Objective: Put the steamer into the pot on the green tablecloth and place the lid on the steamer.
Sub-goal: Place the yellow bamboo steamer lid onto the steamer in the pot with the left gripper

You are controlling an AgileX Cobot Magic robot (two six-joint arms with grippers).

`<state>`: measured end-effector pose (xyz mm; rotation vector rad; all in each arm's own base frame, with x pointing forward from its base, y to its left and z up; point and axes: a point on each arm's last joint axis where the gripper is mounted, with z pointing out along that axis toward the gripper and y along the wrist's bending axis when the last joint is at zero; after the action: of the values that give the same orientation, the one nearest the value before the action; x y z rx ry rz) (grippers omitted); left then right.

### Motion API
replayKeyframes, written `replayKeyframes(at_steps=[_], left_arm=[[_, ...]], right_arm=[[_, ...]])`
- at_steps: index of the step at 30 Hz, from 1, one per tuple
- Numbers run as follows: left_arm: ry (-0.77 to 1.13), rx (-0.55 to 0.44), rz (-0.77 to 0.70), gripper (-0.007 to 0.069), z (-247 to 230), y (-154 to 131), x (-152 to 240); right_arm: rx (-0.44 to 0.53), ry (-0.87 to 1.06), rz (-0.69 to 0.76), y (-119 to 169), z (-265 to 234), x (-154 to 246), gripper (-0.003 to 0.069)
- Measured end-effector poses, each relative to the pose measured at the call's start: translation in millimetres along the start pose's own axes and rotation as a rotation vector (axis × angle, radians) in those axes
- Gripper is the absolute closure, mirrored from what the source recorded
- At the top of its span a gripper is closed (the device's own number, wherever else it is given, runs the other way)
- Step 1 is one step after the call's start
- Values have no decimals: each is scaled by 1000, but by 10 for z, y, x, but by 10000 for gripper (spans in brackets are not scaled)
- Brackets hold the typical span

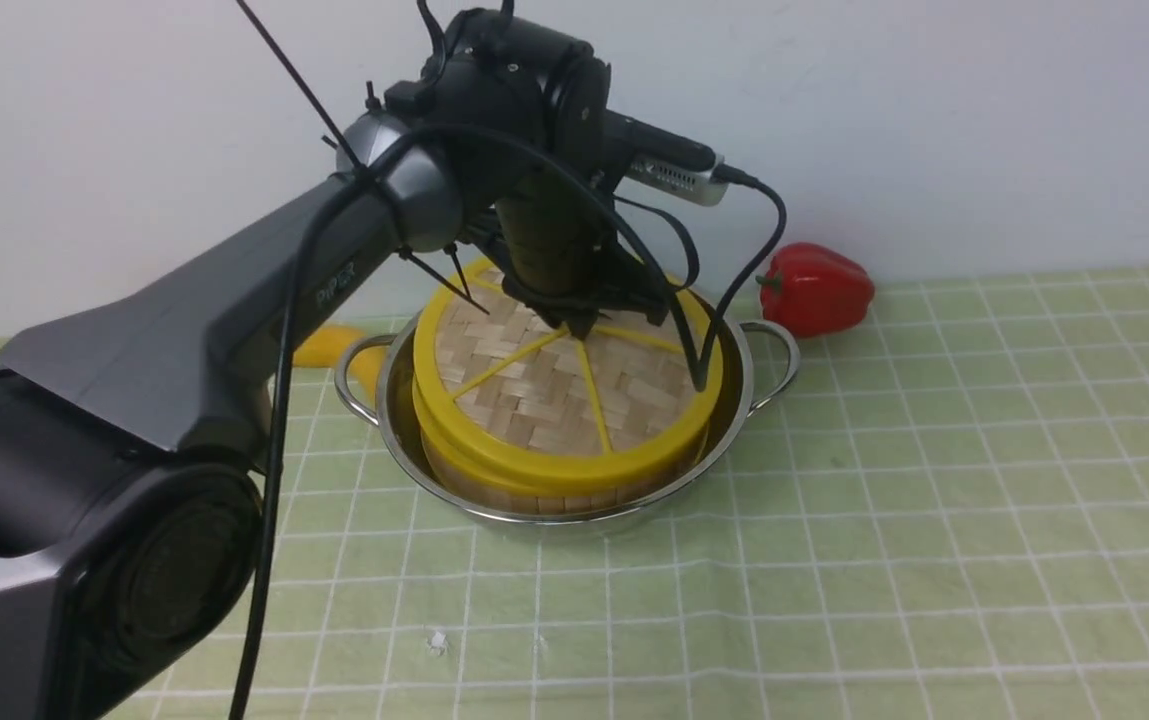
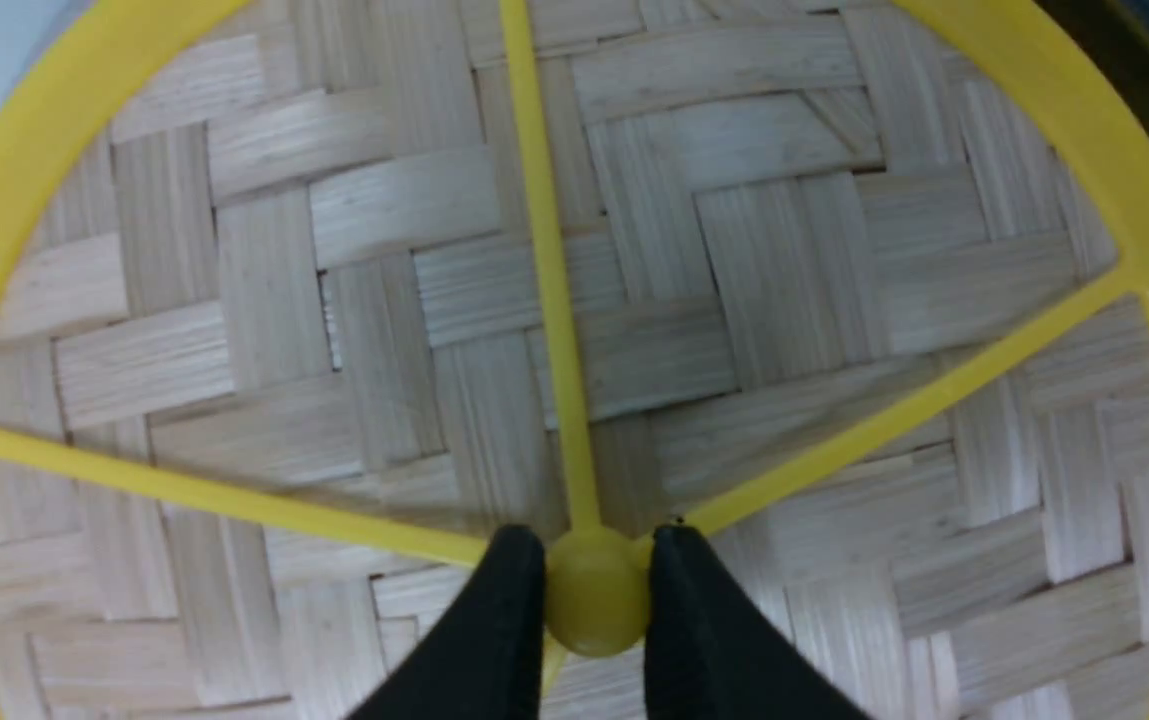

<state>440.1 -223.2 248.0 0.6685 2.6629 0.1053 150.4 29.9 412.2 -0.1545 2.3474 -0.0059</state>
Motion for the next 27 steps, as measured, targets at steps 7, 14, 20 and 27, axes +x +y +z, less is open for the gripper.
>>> replayKeyframes(at_steps=[7,14,20,27], left_arm=[[7,-31,-4,503,-13,30,3],[7,-33,-6,503,-12,39,2],[11,-29,-31,503,0,107,9],[20,-26,-44,503,45,151,14]], right_arm=[[0,0,0,0,0,0,240],[0,0,0,0,0,0,240],[0,0,0,0,0,0,240],[-1,0,1,1,0,0,240]])
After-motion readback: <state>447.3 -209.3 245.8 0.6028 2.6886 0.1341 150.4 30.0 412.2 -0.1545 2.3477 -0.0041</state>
